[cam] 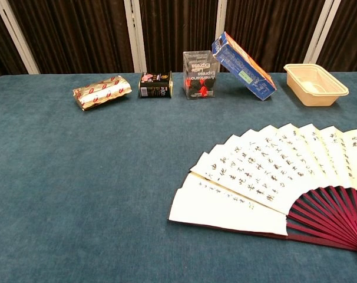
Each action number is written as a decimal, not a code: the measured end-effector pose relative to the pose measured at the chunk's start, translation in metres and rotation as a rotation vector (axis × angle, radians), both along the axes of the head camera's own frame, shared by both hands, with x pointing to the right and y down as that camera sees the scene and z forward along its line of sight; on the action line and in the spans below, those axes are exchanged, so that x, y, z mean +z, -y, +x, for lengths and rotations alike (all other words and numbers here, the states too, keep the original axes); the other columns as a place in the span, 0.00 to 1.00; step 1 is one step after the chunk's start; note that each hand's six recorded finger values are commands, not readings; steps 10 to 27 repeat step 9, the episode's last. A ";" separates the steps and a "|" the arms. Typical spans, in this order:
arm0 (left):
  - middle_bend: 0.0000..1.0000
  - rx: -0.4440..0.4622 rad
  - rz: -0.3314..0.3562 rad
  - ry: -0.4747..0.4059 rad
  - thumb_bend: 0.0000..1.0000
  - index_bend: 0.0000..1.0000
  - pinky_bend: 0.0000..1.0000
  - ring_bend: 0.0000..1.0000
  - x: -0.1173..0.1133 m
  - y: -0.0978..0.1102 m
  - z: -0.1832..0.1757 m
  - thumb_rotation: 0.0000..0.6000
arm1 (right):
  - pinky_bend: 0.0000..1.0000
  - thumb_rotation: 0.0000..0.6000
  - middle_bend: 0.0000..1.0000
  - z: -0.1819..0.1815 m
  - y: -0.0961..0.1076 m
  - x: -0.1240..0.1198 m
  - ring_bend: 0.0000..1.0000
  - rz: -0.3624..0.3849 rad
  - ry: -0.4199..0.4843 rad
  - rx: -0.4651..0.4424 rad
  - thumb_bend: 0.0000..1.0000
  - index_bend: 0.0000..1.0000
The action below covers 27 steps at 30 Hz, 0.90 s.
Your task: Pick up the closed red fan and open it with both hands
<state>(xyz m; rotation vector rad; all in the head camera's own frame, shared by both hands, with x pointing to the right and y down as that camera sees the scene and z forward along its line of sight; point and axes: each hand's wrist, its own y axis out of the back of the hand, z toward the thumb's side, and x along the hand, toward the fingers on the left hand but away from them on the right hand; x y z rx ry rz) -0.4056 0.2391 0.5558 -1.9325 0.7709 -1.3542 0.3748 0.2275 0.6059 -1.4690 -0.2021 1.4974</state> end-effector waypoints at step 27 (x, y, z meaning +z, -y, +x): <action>0.00 -0.028 0.070 0.073 0.04 0.00 0.00 0.00 -0.010 -0.025 -0.028 1.00 | 0.00 1.00 0.00 0.013 -0.013 -0.036 0.00 0.133 0.257 0.261 0.21 0.00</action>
